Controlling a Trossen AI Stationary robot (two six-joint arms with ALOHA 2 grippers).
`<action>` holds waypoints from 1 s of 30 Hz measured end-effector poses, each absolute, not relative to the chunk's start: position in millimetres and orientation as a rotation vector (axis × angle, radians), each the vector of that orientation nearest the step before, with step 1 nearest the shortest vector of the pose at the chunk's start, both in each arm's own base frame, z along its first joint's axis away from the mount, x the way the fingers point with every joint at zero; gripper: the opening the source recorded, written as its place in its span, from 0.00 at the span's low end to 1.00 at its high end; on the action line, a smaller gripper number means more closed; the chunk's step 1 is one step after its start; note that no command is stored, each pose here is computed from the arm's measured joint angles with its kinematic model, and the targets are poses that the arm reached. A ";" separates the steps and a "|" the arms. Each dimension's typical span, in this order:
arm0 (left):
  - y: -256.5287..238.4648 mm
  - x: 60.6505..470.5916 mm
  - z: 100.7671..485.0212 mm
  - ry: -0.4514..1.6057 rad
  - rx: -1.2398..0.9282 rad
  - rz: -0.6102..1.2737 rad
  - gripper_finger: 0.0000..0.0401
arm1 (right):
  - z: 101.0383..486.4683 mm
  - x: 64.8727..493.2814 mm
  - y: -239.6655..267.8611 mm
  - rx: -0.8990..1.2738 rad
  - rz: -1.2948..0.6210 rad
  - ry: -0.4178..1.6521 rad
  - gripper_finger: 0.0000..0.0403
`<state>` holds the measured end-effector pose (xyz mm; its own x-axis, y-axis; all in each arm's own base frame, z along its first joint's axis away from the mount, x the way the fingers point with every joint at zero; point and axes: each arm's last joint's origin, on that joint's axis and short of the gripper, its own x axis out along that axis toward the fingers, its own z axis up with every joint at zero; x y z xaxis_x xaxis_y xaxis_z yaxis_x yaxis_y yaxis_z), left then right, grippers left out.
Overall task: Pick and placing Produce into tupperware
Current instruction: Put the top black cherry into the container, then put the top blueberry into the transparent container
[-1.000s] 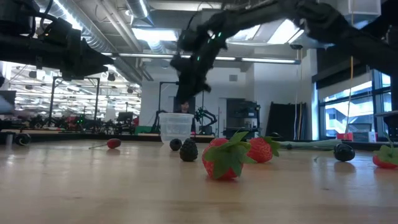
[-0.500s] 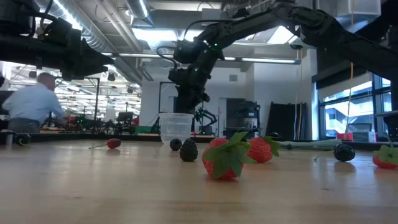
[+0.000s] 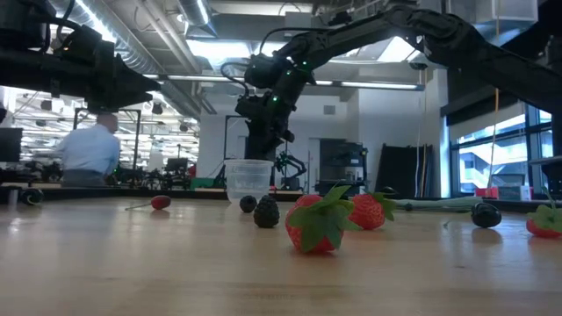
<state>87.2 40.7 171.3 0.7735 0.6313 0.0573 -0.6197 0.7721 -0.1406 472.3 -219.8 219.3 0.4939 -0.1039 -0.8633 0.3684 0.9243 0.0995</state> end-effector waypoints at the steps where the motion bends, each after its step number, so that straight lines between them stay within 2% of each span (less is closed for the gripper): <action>1: 40.8 87.3 171.2 -0.103 -0.116 0.679 0.62 | 219.3 472.2 -219.9 0.288 -0.291 1.017 0.33; 9: 40.8 87.3 171.2 -0.102 -0.116 0.679 0.62 | 221.4 473.4 -220.3 0.284 -0.289 0.996 0.33; 12: 40.7 87.3 171.3 -0.103 -0.116 0.679 0.62 | 235.0 471.5 -219.4 0.269 -0.289 0.959 0.34; 17: 40.7 87.3 171.3 -0.103 -0.116 0.679 0.62 | 291.2 452.4 -218.3 0.227 -0.299 0.844 0.34; 23: 40.7 87.3 171.3 -0.103 -0.116 0.679 0.62 | 371.1 409.8 -204.2 0.189 -0.325 0.719 0.34; 30: 40.8 87.3 171.2 -0.103 -0.116 0.679 0.62 | 426.6 358.5 -177.3 0.121 -0.325 0.721 0.34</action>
<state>87.3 40.8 171.2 0.7734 0.6313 0.0571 -0.6198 0.7721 -0.1406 358.5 -177.3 426.6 0.7035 -0.2499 -0.6654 0.3323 0.9432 -0.0029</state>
